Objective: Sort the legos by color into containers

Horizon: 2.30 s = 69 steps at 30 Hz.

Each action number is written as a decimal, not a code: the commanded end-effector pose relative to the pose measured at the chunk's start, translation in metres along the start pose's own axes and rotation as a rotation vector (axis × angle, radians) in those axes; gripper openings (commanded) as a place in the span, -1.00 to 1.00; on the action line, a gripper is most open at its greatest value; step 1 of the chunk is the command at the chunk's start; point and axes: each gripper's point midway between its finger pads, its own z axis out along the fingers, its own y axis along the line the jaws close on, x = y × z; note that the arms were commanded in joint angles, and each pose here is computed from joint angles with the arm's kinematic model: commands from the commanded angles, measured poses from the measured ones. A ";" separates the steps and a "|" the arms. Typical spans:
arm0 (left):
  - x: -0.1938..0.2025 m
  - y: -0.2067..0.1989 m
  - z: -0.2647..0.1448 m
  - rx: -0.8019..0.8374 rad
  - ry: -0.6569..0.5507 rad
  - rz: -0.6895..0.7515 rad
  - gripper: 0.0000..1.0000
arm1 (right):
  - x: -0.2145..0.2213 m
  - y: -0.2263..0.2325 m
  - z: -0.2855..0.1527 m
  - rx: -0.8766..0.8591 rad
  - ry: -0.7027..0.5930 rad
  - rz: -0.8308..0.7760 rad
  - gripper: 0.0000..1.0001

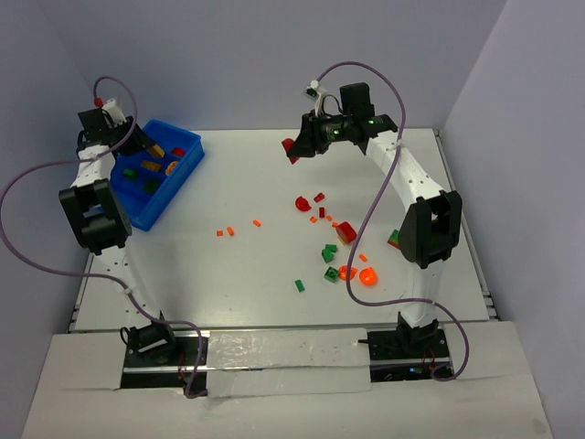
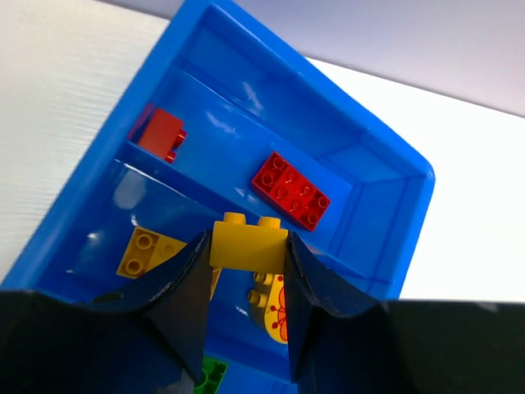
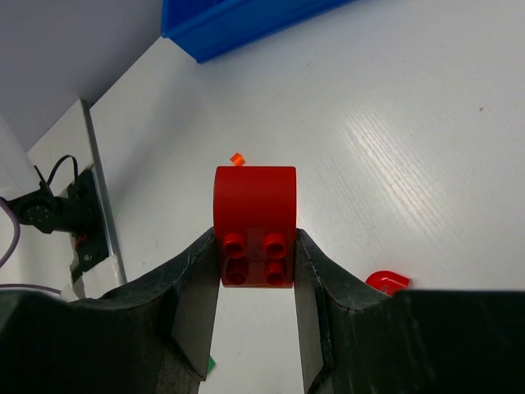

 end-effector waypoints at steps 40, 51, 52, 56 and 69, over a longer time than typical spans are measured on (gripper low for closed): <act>0.023 -0.348 -0.211 1.049 0.148 0.156 0.51 | -0.056 0.084 0.040 -0.088 -0.146 -0.409 -1.00; 0.057 -0.373 -0.253 1.290 0.106 0.401 0.54 | -0.048 0.125 0.037 -0.325 -0.116 -0.325 -1.00; 0.058 -0.373 -0.253 1.291 0.107 0.407 0.53 | -0.047 0.127 0.037 -0.338 -0.113 -0.319 -1.00; 0.058 -0.376 -0.255 1.304 0.054 0.480 0.53 | -0.042 0.133 0.036 -0.379 -0.100 -0.289 -1.00; 0.066 -0.397 -0.261 1.365 0.040 0.524 0.53 | -0.041 0.140 0.035 -0.421 -0.098 -0.231 -1.00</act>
